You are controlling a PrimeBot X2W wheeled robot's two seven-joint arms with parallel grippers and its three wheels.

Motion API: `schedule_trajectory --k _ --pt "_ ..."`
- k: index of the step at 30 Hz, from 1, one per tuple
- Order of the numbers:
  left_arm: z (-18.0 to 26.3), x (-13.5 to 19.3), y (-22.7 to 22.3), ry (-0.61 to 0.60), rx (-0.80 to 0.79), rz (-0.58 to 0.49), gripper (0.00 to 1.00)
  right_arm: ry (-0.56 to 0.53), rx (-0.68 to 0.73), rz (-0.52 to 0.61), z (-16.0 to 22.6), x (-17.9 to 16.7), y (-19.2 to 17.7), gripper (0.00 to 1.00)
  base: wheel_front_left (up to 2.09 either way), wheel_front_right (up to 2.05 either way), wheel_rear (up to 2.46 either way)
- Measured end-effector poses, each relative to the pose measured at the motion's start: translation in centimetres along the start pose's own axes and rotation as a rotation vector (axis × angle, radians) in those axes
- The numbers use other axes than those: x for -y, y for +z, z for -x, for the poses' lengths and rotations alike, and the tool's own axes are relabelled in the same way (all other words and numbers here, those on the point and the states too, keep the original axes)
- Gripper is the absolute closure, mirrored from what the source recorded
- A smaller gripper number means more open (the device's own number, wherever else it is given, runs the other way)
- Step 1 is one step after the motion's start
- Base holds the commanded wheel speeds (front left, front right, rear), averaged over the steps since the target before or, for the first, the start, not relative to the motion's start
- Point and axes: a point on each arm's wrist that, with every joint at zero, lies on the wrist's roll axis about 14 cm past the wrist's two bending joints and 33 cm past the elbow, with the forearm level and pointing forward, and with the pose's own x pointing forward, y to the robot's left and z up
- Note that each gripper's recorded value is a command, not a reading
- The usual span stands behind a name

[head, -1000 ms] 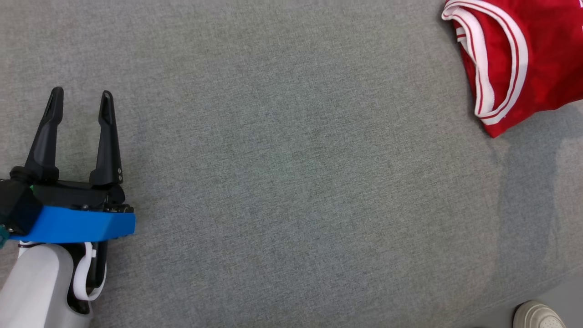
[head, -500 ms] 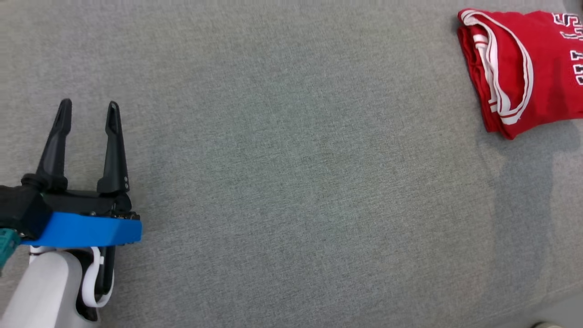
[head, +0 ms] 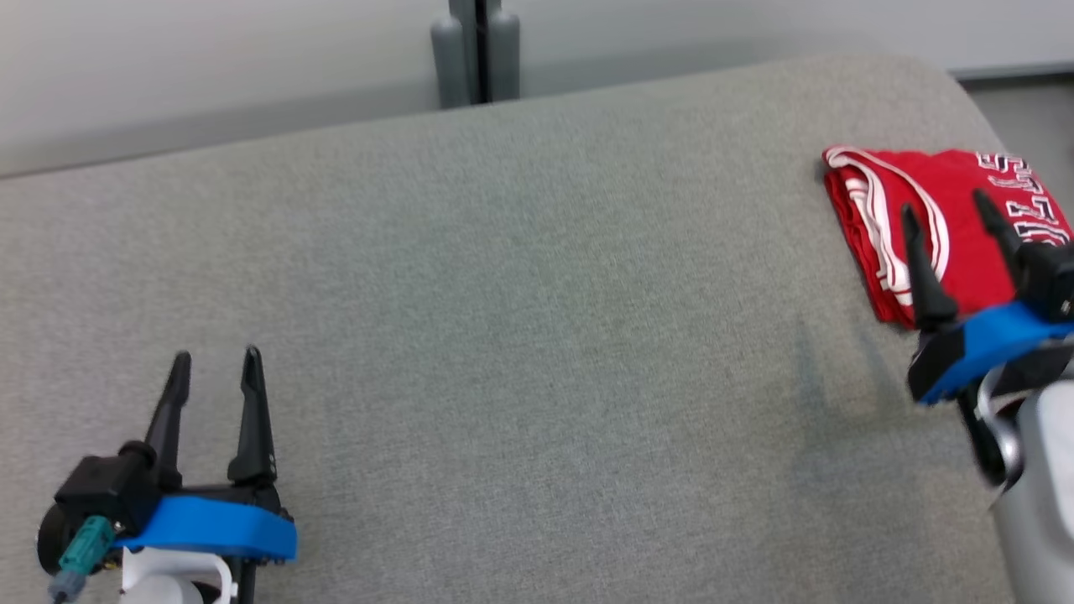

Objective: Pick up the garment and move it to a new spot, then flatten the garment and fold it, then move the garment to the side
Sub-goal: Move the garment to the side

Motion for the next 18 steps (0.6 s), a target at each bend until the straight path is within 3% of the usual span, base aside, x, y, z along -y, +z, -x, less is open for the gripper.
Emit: schedule_trajectory --k 7,18 --pt "3.6 -0.2 1.5 0.044 0.030 0.002 0.00 0.034 0.078 -0.202 5.2 -4.5 0.8 0.00 0.00 0.00 0.00" --pt "7.9 -2.0 2.4 0.142 0.070 0.013 0.00 0.123 0.091 -0.280 8.0 -8.6 2.4 0.00 0.00 0.00 0.00"
